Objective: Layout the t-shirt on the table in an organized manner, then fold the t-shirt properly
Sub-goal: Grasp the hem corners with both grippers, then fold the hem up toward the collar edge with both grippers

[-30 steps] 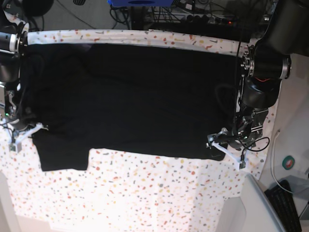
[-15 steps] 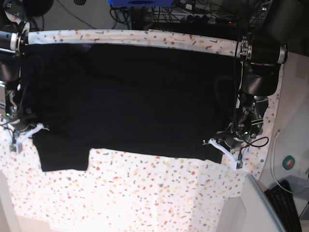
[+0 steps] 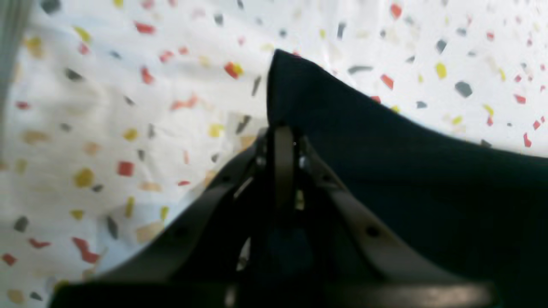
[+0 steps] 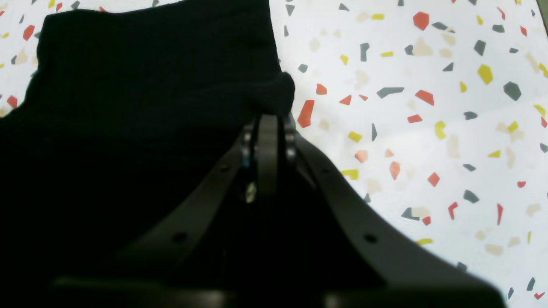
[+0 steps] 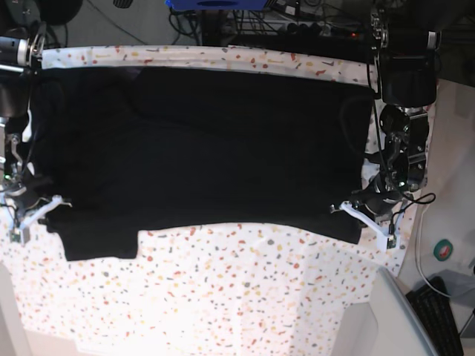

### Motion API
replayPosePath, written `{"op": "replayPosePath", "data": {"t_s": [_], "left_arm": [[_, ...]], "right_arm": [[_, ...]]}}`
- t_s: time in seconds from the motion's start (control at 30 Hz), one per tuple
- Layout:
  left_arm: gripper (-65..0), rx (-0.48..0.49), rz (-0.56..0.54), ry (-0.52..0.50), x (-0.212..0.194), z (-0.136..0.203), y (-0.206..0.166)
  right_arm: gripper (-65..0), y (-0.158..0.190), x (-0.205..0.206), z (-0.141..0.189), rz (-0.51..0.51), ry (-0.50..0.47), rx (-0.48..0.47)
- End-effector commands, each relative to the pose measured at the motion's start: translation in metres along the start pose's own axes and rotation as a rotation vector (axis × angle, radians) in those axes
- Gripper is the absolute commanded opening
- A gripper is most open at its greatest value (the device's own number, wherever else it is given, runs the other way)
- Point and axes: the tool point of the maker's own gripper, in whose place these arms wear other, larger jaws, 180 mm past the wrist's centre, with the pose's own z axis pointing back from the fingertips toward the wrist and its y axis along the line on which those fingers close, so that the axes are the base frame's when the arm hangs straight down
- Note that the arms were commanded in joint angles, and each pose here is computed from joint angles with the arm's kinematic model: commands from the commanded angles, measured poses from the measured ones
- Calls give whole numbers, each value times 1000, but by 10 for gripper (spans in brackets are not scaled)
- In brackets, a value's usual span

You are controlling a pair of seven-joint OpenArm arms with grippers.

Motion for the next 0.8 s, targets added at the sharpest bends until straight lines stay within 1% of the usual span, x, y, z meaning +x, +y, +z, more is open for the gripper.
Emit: {"op": "replayPosePath", "data": {"t_s": [0.0, 0.1, 0.17, 0.27, 0.33, 0.4, 0.63, 0.77], "left_arm": [[-650, -8, -9, -54, 20, 3, -2], [-650, -14, -22, -67, 19, 10, -4], [-650, -16, -28, -48, 10, 13, -5], [-650, -19, -36, -47, 5, 18, -7], [-650, -24, -42, -54, 3, 22, -9], [-650, -25, -49, -52, -1, 26, -9], [-650, -27, -62, -40, -13, 34, -9], [-650, -24, -63, -28, -19, 34, -7]], "right_arm": [[-650, -10, 31, 3, 10, -79, -15], [-650, -7, 29, 11, 36, -95, -12], [-650, -5, 29, 19, 62, -110, -7], [-650, -1, 26, 29, 89, -121, -2], [-650, -3, 13, 34, 97, -78, -6], [-650, -1, 5, 40, 112, -56, -3], [-650, 6, -14, 57, 145, -39, 10], [-650, -1, -22, 62, 150, -25, -2]]}}
